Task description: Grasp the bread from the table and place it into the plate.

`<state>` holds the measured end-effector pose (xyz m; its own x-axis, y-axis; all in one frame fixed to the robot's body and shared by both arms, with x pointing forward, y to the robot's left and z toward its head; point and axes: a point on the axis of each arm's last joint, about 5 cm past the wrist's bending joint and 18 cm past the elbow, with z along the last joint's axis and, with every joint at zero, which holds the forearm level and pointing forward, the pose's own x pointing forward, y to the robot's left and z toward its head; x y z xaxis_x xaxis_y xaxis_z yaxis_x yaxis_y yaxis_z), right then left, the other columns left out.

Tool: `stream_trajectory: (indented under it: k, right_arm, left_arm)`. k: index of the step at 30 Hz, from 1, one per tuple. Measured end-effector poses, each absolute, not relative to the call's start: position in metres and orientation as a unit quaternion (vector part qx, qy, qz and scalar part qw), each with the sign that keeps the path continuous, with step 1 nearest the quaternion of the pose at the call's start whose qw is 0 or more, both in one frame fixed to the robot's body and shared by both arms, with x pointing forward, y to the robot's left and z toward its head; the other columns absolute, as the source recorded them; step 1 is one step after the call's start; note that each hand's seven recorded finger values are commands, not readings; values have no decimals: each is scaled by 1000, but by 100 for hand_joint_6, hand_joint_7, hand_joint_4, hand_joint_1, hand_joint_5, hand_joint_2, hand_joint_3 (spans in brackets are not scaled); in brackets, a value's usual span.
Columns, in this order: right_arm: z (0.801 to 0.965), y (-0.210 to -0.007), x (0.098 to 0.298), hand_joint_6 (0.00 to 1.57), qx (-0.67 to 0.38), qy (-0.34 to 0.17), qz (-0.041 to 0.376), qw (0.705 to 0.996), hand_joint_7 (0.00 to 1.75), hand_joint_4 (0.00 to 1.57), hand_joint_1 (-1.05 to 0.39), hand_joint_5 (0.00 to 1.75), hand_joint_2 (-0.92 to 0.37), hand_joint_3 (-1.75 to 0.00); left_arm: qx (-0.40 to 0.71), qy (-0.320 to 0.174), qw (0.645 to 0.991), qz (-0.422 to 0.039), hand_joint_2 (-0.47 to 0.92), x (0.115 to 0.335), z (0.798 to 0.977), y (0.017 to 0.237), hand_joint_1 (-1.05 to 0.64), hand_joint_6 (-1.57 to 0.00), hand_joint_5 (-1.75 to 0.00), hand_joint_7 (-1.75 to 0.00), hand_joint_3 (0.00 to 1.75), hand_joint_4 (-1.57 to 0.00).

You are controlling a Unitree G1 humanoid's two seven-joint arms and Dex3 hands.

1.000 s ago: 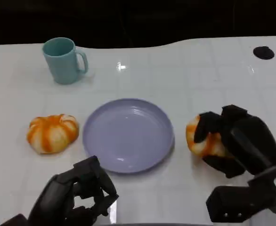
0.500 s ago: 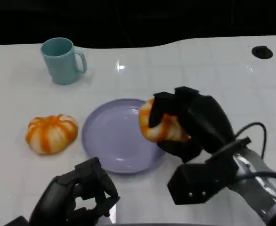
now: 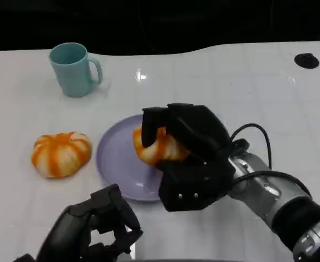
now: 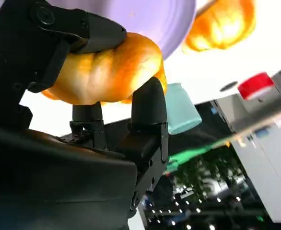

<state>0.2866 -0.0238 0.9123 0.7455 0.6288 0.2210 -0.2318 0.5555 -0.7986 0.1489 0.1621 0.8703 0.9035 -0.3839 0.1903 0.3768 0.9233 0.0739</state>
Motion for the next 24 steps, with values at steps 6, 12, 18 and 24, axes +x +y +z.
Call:
stream_trajectory:
  k: [6, 12, 18, 24]
  right_arm:
    - [914, -21, 291, 50, -440, -184, 293, 829, 13, 26, -42, 63, -88, -26]
    - [925, -22, 294, 24, -493, -139, 330, 793, 0, 1, -69, 34, -92, -29]
    - [937, -29, 293, 14, -506, -143, 335, 782, 0, 0, -78, 18, -92, -34]
    - [944, -41, 286, 16, -497, -147, 341, 784, 1, 1, -75, 21, -92, -31]
  left_arm:
    - [17, -97, 976, -195, 92, 148, 871, 162, -56, -59, -175, -154, 34, -66]
    - [16, -92, 976, -195, 92, 148, 871, 162, -56, -59, -175, -154, 34, -66]
    - [16, -92, 976, -195, 92, 148, 871, 162, -55, -59, -175, -154, 34, -66]
    - [16, -94, 976, -195, 92, 148, 872, 162, -55, -59, -175, -155, 35, -66]
